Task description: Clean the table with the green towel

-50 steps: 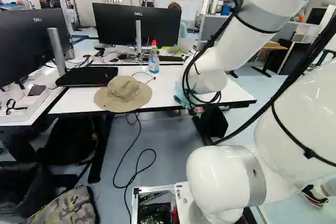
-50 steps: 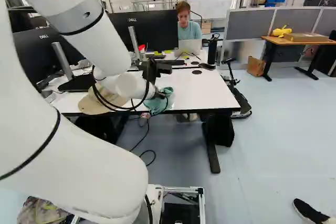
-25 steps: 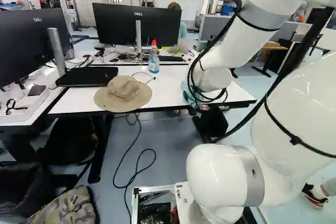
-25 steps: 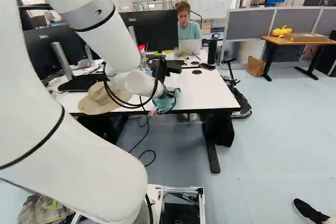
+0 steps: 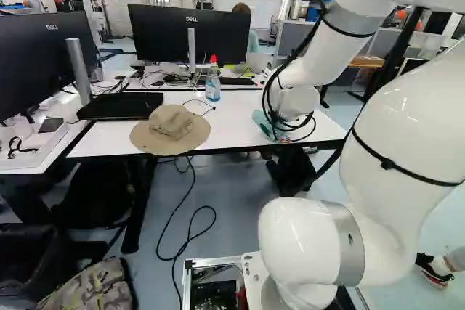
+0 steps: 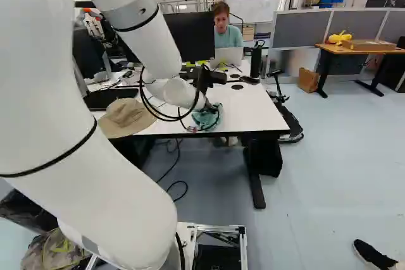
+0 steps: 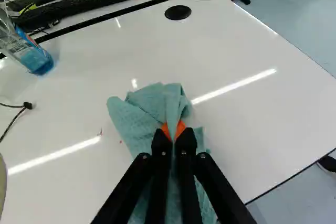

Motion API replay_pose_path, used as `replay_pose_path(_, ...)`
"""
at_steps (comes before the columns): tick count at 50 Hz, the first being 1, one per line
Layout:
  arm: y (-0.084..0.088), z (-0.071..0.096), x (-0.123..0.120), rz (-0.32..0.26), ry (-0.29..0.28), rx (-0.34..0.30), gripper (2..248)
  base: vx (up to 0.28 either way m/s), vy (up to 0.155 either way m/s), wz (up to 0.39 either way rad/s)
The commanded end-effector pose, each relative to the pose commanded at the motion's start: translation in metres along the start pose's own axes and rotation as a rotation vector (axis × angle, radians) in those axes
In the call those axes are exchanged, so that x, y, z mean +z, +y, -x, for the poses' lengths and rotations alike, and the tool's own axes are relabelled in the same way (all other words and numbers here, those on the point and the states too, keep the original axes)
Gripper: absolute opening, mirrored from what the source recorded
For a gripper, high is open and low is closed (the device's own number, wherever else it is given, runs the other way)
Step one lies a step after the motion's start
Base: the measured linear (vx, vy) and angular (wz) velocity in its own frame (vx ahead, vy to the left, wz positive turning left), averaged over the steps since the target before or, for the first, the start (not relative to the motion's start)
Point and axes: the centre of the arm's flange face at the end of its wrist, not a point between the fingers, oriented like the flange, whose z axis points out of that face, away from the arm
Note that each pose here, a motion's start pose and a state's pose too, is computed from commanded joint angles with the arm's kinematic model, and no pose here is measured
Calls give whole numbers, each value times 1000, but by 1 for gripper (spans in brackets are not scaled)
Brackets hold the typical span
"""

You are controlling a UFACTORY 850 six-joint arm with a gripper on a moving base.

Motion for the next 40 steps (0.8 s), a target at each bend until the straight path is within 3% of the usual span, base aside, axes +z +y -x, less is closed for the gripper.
replay_pose_path(25, -19, -28, 36, -22, 4, -18, 25, 0, 0, 0)
replay_pose_path(40, -40, -27, 37, -56, 2, -46, 25, 0, 0, 0)
